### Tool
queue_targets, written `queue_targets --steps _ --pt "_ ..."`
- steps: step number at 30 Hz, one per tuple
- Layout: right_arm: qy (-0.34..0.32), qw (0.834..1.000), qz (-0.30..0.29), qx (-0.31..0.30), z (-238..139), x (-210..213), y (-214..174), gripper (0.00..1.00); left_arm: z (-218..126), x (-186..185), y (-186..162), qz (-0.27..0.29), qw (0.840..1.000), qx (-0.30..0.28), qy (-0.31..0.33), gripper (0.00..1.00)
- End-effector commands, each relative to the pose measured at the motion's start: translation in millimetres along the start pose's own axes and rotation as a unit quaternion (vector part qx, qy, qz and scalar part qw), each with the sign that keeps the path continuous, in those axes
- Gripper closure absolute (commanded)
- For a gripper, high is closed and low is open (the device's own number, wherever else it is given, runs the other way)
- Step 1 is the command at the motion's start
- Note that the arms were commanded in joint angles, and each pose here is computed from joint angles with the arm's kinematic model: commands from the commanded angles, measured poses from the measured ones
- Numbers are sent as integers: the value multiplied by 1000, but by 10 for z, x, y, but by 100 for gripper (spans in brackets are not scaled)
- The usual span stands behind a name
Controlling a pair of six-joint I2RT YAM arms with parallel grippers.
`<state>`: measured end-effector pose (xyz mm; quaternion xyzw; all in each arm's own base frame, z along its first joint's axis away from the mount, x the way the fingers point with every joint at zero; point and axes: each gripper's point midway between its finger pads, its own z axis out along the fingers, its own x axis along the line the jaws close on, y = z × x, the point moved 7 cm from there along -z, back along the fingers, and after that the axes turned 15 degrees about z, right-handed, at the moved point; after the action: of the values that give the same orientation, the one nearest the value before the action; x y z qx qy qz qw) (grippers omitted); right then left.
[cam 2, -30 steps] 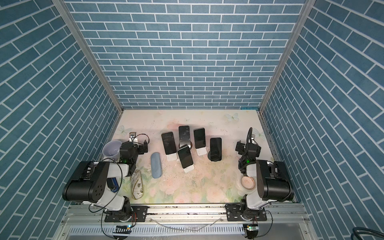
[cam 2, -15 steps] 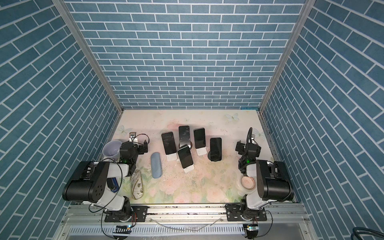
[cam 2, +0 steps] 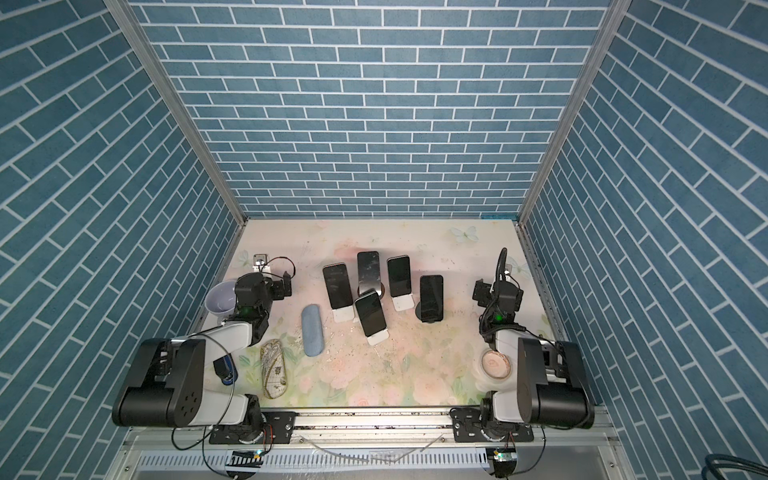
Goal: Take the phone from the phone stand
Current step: 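Reach right gripper to black phone while left gripper nears purple-edged phone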
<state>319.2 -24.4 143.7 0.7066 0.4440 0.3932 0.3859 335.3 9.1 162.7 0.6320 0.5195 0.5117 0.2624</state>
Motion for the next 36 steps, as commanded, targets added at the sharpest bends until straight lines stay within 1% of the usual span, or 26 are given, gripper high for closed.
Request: queue_targets --steps 1,4,7,9,11,12,15,16,20,22,26,30,36 --pt "-1 998 16 53 -68 100 154 7 -76 19 19 7 999 50 4 0" --pt "-25 995 48 84 -161 141 262 7 -156 56 143 -9 997 71 5 0" --pt "-49 991 59 106 -289 202 320 6 -260 70 249 -34 995 98 -5 0" --pt "-45 991 57 111 -397 283 368 6 -338 48 336 -49 993 106 -18 0" --pt "-27 991 58 117 -506 376 401 6 -409 -4 412 -51 992 111 -34 0" --pt "-17 991 60 122 -562 420 419 4 -455 -38 457 -50 992 109 -41 0" --pt "4 987 71 143 -719 508 486 4 -624 -122 582 -42 993 96 -54 0" --pt "8 986 73 152 -761 524 493 2 -678 -134 618 -45 993 92 -57 0" --pt "30 978 73 194 -917 620 514 1 -935 -193 757 -72 989 64 -110 0" --pt "44 974 70 212 -982 685 522 1 -1056 -205 795 -80 987 55 -125 0" --pt "68 966 55 242 -1075 804 448 1 -1260 -237 859 -89 982 49 -157 0" --pt "92 960 40 262 -1125 950 324 1 -1404 -324 942 -80 978 46 -188 0" --pt "108 956 19 274 -1155 1145 194 1 -1531 -501 1114 -65 970 29 -233 0"
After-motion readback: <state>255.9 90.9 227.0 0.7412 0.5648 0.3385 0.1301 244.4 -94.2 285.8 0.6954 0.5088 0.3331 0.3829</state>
